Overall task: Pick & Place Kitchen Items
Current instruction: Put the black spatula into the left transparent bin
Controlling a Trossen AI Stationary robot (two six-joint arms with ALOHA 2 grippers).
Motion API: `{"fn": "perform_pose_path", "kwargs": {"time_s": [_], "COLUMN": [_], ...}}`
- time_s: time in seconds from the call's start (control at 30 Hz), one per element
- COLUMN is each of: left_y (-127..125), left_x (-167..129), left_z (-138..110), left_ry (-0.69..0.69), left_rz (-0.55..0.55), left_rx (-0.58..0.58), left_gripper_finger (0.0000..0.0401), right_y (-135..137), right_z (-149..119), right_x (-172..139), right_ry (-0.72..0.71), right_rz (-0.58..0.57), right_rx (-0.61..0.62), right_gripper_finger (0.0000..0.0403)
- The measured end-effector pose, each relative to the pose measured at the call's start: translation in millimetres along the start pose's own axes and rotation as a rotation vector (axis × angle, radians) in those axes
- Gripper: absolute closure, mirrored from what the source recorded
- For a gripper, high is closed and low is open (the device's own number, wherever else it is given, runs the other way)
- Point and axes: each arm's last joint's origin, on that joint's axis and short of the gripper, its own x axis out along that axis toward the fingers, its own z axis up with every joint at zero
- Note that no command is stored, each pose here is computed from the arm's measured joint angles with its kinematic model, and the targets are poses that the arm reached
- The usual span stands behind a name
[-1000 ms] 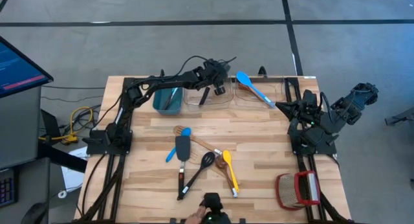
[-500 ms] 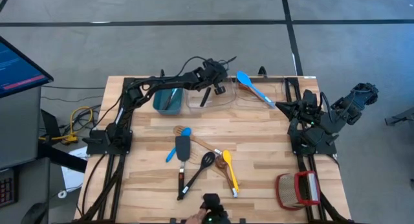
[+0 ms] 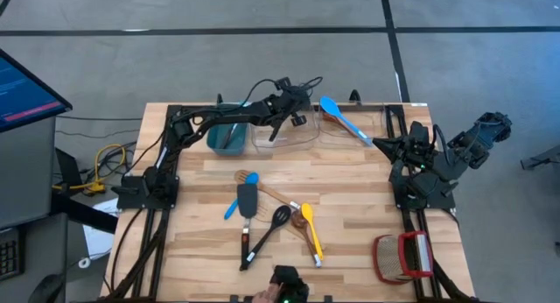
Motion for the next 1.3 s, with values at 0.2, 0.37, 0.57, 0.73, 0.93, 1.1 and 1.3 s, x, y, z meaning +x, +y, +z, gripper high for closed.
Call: {"fn": "perform_pose_path", "kwargs": {"time_s": [0.2,0.37,0.57,0.73,0.93,1.1,1.3], "left_y": [32,65,95,109,105,94,83], "left_x": [-25,-57,-74,-61,-47,-37,-31], "left_z": [19,37,43,27,-4,-29,-47], "left_ry": [-0.082,-0.241,-0.477,-0.533,-0.501,-0.487,-0.514], "left_rz": [0.041,-0.062,-0.392,-0.618,-0.768,-0.872,-0.885], "left_rx": [-0.064,-0.207,-0.279,-0.260,-0.291,-0.340,-0.337], "left_gripper_finger": [0.0400,0.0400,0.0400,0.0400,0.0400,0.0400,0.0400], "right_y": [0,-1,-1,0,1,0,0], "right_z": [0,-2,-2,-3,-3,-3,-3], "right_x": [0,0,0,0,0,0,0], "right_ry": [0.001,0.009,0.014,0.042,0.056,0.057,0.056], "right_rz": [-0.001,-0.007,0.001,0.037,0.054,0.053,0.052], "right_rx": [-0.005,-0.024,-0.024,-0.023,-0.024,-0.027,-0.027], "right_gripper_finger": [0.0403,0.0403,0.0403,0.0403,0.0403,0.0403,0.0403]}}
